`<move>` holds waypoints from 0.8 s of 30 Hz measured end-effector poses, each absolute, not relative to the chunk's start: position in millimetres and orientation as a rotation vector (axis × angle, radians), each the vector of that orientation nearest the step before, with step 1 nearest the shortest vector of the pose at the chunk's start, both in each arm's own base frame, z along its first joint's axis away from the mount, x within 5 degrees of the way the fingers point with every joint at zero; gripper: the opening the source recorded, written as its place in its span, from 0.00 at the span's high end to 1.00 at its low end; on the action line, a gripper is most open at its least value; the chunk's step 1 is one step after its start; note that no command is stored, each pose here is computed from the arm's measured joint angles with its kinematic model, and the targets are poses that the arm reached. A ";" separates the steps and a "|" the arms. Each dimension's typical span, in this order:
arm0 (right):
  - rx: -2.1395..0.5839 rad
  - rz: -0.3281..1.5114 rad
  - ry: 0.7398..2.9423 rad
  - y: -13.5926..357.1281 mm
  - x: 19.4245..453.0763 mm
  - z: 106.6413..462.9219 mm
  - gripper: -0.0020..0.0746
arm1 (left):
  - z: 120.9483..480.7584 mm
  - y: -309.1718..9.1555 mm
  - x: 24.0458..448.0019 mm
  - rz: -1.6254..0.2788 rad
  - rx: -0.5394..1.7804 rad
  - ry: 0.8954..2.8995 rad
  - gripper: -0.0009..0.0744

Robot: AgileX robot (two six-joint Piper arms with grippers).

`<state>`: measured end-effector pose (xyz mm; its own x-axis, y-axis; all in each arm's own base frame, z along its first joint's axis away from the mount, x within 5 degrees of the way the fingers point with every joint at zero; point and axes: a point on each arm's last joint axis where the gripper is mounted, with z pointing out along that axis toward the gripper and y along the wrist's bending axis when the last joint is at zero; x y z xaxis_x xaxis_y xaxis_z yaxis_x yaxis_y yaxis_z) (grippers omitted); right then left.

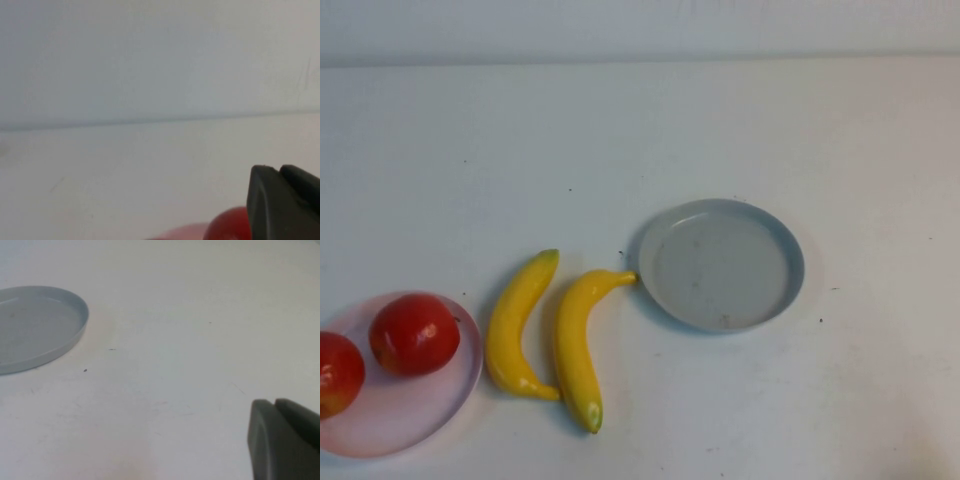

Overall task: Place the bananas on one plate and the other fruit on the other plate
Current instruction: Put another type of fruit in the right plate

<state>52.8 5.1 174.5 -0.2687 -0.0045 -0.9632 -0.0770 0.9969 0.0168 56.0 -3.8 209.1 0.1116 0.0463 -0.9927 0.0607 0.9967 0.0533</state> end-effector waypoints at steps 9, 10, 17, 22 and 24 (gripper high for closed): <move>-0.059 0.069 1.842 5.1 52.8 174.5 1.00 | 177.9 -2.2 54.1 -0.009 0.078 1.804 0.98; -0.059 0.069 1.842 5.1 52.8 174.5 1.00 | 174.6 -2.0 53.5 -0.009 0.076 1.837 0.98; -0.059 0.069 1.842 5.1 52.8 174.5 1.00 | 171.7 -1.8 52.5 -0.010 0.073 1.870 0.98; -0.059 0.069 1.842 5.1 52.8 174.5 1.00 | 171.7 -1.8 52.5 -0.010 0.073 1.870 0.98; -0.059 0.069 1.842 5.1 52.8 174.5 1.00 | 171.7 -1.8 52.5 -0.010 0.073 1.870 0.98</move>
